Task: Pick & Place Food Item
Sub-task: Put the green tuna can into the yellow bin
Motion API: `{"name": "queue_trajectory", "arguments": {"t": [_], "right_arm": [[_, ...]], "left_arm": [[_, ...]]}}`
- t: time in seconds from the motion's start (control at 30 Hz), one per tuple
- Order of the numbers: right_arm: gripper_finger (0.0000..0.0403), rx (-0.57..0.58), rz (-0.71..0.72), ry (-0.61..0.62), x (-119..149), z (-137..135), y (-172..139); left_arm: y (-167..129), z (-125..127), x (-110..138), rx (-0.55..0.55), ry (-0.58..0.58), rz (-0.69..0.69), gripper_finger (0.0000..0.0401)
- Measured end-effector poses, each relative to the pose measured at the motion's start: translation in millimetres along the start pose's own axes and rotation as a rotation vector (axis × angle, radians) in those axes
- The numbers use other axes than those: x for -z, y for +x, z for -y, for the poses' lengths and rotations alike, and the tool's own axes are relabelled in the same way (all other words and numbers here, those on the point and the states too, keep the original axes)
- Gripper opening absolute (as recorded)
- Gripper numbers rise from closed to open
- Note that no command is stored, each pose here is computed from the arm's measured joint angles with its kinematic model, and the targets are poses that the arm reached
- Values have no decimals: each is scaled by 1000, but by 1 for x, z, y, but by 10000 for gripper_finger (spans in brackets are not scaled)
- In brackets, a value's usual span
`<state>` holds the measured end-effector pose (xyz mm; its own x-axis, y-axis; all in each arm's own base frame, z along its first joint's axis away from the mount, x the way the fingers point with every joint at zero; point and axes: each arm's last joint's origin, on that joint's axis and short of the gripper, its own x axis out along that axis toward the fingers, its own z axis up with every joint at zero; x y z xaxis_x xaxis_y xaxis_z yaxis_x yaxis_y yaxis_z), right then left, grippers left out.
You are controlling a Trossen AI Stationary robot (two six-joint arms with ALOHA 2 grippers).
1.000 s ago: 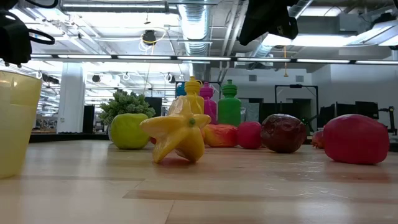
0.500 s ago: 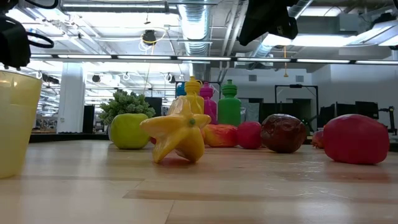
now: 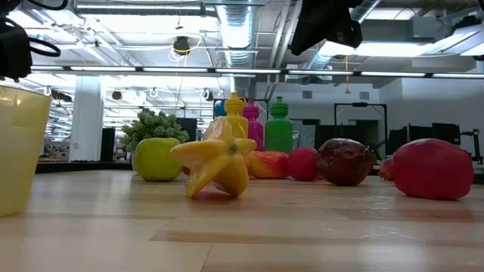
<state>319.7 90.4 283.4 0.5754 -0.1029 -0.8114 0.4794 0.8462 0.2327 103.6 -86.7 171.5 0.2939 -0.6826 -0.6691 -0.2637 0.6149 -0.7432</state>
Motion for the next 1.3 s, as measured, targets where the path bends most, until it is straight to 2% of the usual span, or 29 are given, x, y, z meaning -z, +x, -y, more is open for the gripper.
{"name": "queue_trajectory", "arguments": {"t": [0.37, 1.3], "right_arm": [[8, -1, 0, 15, 0, 0, 0], [8, -2, -1, 33, 0, 0, 0]], "left_arm": [[-7, -4, -2, 1, -16, 33, 260], [-12, -8, 4, -3, -48, -57, 260]]}}
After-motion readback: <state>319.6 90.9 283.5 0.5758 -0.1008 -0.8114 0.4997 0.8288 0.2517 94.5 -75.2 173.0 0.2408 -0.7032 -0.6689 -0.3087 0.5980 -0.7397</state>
